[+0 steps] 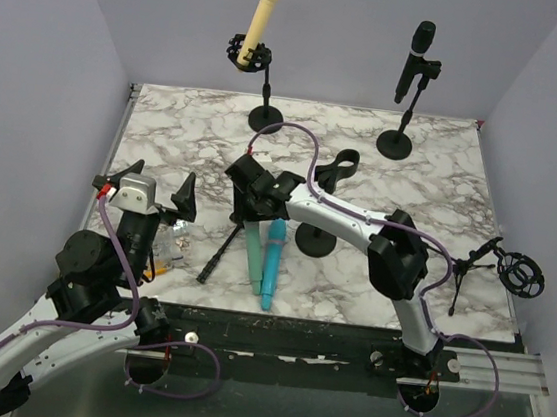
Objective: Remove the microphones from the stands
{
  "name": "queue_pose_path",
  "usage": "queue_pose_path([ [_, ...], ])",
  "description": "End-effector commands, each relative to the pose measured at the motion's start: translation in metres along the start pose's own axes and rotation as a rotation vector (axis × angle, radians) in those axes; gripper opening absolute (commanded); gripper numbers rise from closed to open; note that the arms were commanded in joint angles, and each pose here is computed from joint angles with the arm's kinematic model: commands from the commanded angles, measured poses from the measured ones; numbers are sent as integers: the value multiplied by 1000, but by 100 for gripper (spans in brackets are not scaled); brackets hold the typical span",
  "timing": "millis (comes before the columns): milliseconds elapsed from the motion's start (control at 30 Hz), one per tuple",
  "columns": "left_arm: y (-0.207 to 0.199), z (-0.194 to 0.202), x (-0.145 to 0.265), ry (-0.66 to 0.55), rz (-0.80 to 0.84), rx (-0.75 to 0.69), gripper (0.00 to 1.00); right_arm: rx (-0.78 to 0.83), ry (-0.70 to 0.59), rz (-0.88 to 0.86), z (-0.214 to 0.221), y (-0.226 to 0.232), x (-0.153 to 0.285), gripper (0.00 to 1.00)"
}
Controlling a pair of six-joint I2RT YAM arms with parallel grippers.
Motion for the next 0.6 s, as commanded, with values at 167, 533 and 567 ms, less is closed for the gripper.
queue_pose_path([
  [167, -2, 4, -3, 4, -5, -17, 98, -22, -53, 163, 1, -15, -29, 22],
  [533, -5, 7, -5, 19, 9, -24, 98, 10, -31, 220, 8, -25, -45, 56],
  [567, -5, 7, -5, 21, 10, -26, 98, 15, -32, 220, 7, -24, -44, 60],
])
Point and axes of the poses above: each gripper's point midway between its finger pads, its own x axis back along the fingers, its own y axis along the line the jaws close on, z = x × y, the point moved 10 cm from there along x, back along the fingers, and after that the axes turned 9 degrees about x, right-handed, at the moved point
